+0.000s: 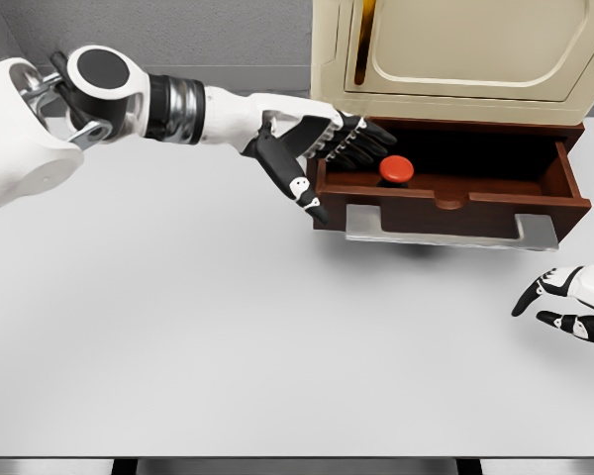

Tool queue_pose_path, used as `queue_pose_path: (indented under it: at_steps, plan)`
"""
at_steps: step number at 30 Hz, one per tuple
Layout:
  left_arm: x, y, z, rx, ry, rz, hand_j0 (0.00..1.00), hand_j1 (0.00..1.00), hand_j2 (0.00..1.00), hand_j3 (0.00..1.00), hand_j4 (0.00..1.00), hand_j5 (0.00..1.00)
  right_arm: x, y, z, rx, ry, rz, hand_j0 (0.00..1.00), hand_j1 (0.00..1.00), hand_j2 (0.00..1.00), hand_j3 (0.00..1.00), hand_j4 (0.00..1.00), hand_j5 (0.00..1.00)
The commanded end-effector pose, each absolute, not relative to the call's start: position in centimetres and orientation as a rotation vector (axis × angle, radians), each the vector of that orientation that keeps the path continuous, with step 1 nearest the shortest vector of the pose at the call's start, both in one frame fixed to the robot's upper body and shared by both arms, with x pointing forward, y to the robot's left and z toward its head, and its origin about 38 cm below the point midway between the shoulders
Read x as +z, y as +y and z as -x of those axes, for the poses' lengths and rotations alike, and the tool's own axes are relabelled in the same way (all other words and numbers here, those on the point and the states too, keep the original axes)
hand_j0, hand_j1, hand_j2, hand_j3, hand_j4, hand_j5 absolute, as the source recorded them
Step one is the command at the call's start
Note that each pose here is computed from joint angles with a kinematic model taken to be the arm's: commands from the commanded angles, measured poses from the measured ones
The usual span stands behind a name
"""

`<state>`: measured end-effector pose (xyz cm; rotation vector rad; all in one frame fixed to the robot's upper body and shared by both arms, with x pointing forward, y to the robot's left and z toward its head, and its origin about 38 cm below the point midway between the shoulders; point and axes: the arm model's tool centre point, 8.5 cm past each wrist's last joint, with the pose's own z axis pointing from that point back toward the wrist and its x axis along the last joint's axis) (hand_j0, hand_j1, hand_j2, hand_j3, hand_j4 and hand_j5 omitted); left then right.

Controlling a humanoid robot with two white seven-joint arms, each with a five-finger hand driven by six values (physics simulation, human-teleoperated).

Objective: Put the switch into the drawer with left arm, and close the drawer with right arm

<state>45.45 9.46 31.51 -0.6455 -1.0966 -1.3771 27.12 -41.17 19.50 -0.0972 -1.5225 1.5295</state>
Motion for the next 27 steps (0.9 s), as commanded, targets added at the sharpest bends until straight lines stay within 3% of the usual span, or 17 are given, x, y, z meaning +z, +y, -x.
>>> queue_pose_path:
  at_steps: [1, 18, 27]
  plan:
    - [31.4, 9.4, -45.8, -1.370, -1.096, 0.640, 1.00, 1.00, 1.00, 1.00, 1.00, 1.00, 19.5, -41.2, -27.1, 1.522, -1.525, 0.092, 0.52, 0.52, 0.52, 0.52, 0.52, 0.52]
    - [29.8, 3.7, -46.6, -1.393, -1.072, 0.697, 1.00, 1.00, 1.00, 1.00, 1.00, 1.00, 19.6, -41.2, -27.1, 1.524, -1.525, 0.093, 0.53, 0.53, 0.53, 0.53, 0.53, 0.53]
    - [32.2, 3.5, -46.3, -1.410, -1.098, 0.754, 1.00, 1.00, 1.00, 1.00, 1.00, 1.00, 19.7, -41.2, -27.2, 1.525, -1.527, 0.095, 0.51, 0.51, 0.51, 0.51, 0.51, 0.51]
